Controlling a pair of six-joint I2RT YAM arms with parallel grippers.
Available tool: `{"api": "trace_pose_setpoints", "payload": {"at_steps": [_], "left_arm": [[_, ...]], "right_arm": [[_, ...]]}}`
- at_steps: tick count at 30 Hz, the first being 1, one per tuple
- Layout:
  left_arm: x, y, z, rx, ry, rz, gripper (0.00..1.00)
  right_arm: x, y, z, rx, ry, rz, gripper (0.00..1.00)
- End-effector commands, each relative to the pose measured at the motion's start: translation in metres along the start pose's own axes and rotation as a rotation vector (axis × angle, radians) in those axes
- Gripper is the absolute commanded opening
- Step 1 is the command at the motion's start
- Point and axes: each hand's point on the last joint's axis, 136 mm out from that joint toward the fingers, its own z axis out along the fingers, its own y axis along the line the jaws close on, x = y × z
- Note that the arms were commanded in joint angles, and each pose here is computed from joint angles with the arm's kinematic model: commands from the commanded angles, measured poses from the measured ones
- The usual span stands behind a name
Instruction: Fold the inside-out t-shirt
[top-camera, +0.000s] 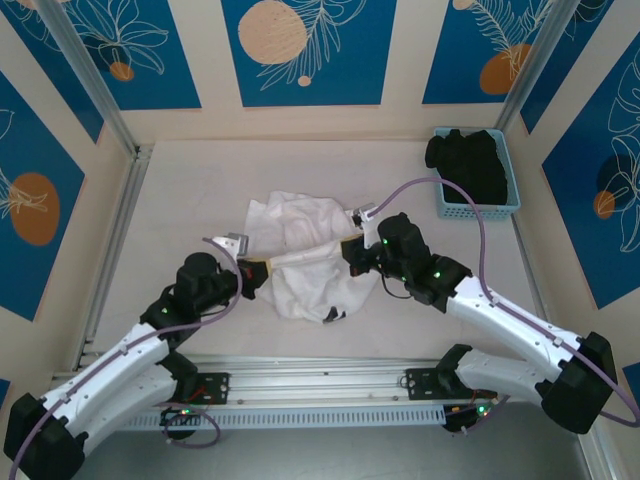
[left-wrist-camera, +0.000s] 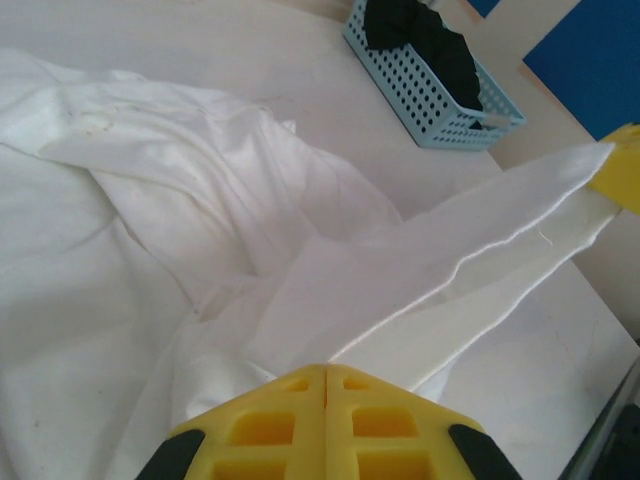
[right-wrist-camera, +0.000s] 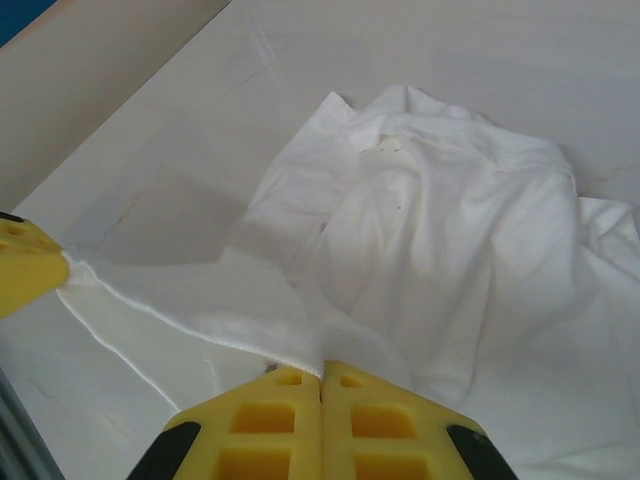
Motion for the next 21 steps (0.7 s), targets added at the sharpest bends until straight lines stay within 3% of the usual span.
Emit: {"api": "trace_pose_setpoints", "payload": {"at_steps": [1,9,15,18,21], "left_arm": [[-0.003,-0.017,0.002,0.094,-0.015,0.037,0.00],[0.022,-0.005,0.016,0.069,0.048,0.067,0.00],[0.043,-0.029,0.026,0.195,0.116,0.130,0.01],[0.052,-0.046,0.030,0.257,0.149,0.182,0.08],[0.056,-0.058,0.031,0.300,0.174,0.237,0.21]], "right_arm": [[-0.004,0.008,-0.001,-0.049,0.014,-0.011,0.00],[0.004,0.020,0.009,-0.130,0.075,-0.041,0.00],[-0.001,0.008,0.016,-0.116,0.078,0.001,0.00],[0.000,0.004,0.016,-0.144,0.077,0.018,0.00],[0.002,0.003,0.014,-0.180,0.075,0.020,0.00]]}}
